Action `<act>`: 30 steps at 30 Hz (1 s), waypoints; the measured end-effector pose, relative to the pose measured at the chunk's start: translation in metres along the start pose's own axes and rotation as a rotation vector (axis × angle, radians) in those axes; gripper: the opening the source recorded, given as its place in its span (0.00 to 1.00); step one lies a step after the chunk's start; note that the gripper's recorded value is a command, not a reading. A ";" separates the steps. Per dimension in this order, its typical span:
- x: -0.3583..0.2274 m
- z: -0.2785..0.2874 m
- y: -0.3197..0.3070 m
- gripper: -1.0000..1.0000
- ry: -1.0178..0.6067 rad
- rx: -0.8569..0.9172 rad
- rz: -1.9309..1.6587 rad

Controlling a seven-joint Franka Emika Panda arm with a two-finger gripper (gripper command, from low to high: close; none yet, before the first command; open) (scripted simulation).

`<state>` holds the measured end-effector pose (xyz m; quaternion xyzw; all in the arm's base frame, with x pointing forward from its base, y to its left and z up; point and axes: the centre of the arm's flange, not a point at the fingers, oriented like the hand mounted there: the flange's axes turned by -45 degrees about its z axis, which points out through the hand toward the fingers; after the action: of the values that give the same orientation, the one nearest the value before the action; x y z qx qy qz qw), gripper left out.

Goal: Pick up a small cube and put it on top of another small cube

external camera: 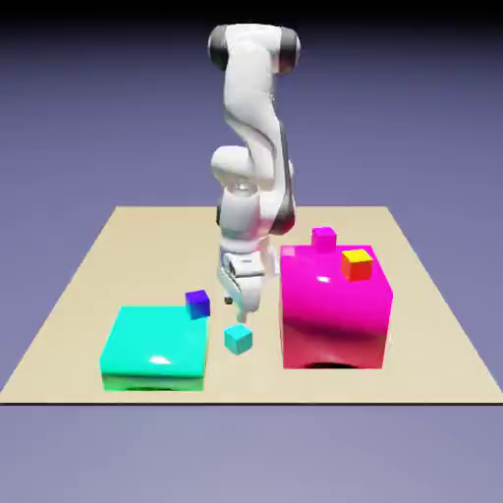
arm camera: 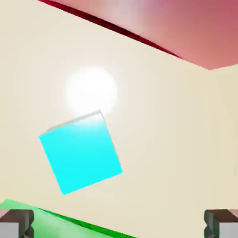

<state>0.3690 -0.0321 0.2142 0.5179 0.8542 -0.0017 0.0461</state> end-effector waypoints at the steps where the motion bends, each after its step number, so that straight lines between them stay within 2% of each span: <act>1: 0.001 0.004 -0.002 0.50 0.012 0.008 -0.043; 5: 0.007 0.019 -0.008 0.50 0.064 0.033 -0.216; 23: 0.012 0.089 -0.011 0.50 0.066 0.034 -0.221; 24: 0.012 0.089 -0.011 0.00 0.066 0.034 -0.221; 30: 0.011 0.069 -0.005 0.00 0.070 0.020 -0.215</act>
<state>0.3648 -0.0286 0.1447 0.4234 0.9059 0.0030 0.0104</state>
